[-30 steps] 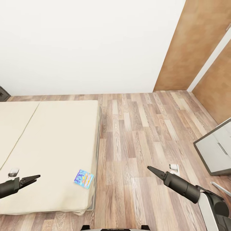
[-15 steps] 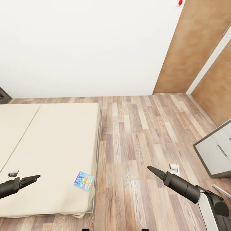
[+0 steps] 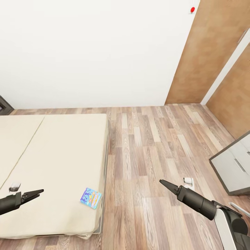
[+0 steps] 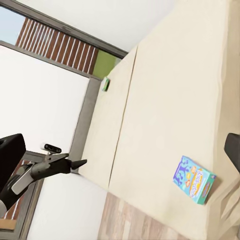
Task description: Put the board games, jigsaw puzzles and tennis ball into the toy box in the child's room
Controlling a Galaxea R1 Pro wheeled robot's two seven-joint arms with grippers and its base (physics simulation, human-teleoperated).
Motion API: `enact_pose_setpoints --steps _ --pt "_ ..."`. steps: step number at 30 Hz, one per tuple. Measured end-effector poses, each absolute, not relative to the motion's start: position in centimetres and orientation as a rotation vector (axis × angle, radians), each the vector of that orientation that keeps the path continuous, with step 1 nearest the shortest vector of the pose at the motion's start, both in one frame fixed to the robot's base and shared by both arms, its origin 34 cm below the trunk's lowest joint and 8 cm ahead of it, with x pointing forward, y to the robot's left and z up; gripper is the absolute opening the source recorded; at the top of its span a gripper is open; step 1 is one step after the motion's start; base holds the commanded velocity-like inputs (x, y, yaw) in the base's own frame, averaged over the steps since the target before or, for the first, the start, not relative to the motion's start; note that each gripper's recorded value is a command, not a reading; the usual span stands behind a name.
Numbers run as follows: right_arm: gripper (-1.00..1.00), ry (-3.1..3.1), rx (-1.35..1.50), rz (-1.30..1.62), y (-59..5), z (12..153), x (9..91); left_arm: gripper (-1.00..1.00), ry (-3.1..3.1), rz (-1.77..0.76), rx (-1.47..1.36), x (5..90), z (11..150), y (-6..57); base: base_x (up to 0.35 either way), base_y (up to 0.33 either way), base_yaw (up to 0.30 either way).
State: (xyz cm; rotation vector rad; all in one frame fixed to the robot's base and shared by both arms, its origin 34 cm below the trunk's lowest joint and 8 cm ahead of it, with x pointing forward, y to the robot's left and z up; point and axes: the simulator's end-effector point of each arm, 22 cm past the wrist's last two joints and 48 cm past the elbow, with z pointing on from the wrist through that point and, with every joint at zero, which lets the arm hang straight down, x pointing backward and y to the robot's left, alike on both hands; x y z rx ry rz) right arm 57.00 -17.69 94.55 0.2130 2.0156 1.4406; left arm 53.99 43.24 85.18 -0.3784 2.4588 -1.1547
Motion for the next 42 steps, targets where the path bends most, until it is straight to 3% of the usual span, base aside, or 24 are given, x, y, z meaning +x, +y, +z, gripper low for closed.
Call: enact_pose_setpoints --steps 42 --pt "1.00 1.958 0.159 1.429 -17.6 97.8 57.3 1.00 2.397 -1.145 -0.324 55.0 88.2 43.2 0.000 0.000 0.000"
